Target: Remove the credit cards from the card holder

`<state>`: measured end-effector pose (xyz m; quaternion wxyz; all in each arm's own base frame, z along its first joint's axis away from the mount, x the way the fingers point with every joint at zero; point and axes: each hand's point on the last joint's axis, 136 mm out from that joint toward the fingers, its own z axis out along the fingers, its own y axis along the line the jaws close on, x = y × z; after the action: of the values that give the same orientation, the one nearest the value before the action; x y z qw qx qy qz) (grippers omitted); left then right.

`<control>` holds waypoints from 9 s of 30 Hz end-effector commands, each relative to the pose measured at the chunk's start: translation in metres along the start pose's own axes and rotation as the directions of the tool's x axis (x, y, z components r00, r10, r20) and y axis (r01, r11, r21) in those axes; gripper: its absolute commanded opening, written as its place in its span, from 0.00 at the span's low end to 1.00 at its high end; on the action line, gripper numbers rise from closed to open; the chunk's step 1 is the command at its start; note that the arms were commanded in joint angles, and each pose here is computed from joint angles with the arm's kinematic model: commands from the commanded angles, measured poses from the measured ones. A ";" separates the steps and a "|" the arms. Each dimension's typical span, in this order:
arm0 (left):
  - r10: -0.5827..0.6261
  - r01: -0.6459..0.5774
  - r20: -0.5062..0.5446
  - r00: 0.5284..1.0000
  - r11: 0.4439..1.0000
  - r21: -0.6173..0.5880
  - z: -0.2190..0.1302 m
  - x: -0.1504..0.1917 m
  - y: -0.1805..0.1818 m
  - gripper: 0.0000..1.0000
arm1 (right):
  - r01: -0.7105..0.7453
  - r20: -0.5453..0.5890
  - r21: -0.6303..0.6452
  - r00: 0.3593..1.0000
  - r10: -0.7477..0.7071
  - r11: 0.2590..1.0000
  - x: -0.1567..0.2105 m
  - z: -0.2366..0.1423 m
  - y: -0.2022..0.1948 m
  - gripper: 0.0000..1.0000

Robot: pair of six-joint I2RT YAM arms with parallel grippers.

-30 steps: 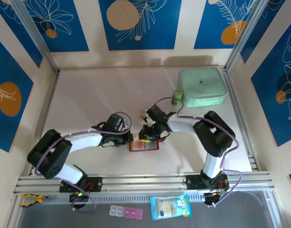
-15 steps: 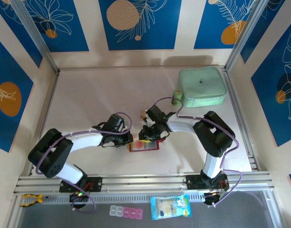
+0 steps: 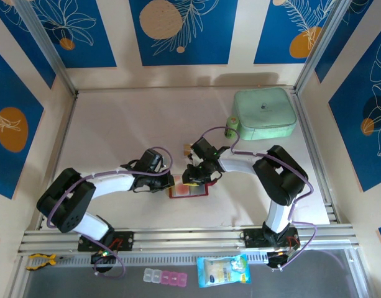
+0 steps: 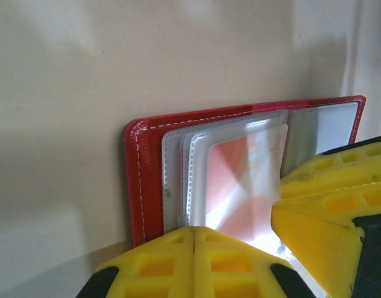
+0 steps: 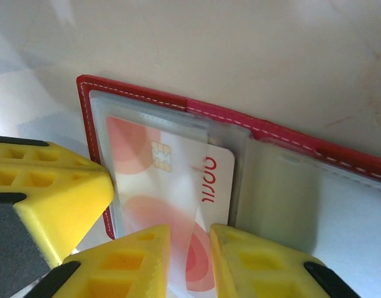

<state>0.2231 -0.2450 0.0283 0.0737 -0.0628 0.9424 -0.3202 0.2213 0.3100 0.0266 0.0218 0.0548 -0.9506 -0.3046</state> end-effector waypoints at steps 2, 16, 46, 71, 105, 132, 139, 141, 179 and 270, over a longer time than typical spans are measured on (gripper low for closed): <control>-0.014 0.013 -0.021 1.000 0.998 -0.063 -0.001 0.007 0.016 0.03 | 0.000 0.000 0.056 1.000 0.000 0.998 0.004 -0.007 -0.008 0.25; 0.025 -0.025 0.005 1.000 1.000 -0.015 -0.010 -0.007 -0.009 0.03 | 0.010 0.025 0.035 1.000 -0.011 0.999 0.002 -0.020 -0.001 0.26; 0.030 -0.033 -0.083 0.996 0.999 -0.034 0.010 0.015 -0.003 0.00 | -0.033 -0.002 -0.010 0.999 0.032 0.999 0.004 -0.008 -0.009 0.29; 0.020 -0.029 -0.101 0.995 0.996 -0.086 0.012 0.019 0.008 0.00 | -0.030 -0.009 -0.095 1.000 0.029 0.995 0.003 -0.008 0.005 0.25; 0.021 -0.030 -0.096 0.995 0.995 -0.095 0.010 0.018 0.009 0.00 | -0.040 0.032 -0.081 0.999 0.042 0.996 0.004 -0.025 -0.012 0.09; 0.062 -0.063 -0.035 0.997 0.998 -0.026 0.000 0.003 -0.016 0.05 | 0.018 0.115 0.020 0.993 -0.020 1.000 0.002 -0.071 -0.021 0.09; 0.080 -0.080 -0.002 0.997 0.997 -0.004 -0.009 -0.003 -0.027 0.12 | 0.119 0.128 0.084 0.983 -0.130 0.989 -0.007 -0.087 -0.022 0.09; 0.082 -0.082 0.004 0.997 0.997 -0.003 -0.012 -0.003 -0.028 0.12 | 0.189 0.124 0.096 0.972 -0.201 0.977 -0.010 -0.092 -0.019 0.09; 0.055 -0.050 0.105 0.993 0.997 -0.052 -0.046 0.000 -0.007 0.17 | 0.957 -0.211 0.201 0.252 -0.944 0.211 -0.134 -0.131 0.016 0.00; 0.039 -0.037 0.023 0.999 0.996 -0.084 -0.006 -0.011 0.009 0.07 | 0.125 0.129 -0.053 0.985 -0.117 0.991 -0.005 -0.047 0.035 0.13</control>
<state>0.2274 -0.2342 0.0269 0.0845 -0.0562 0.9530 -0.2856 0.2324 0.3028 0.0852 -0.0822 0.1065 -0.9364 -0.3241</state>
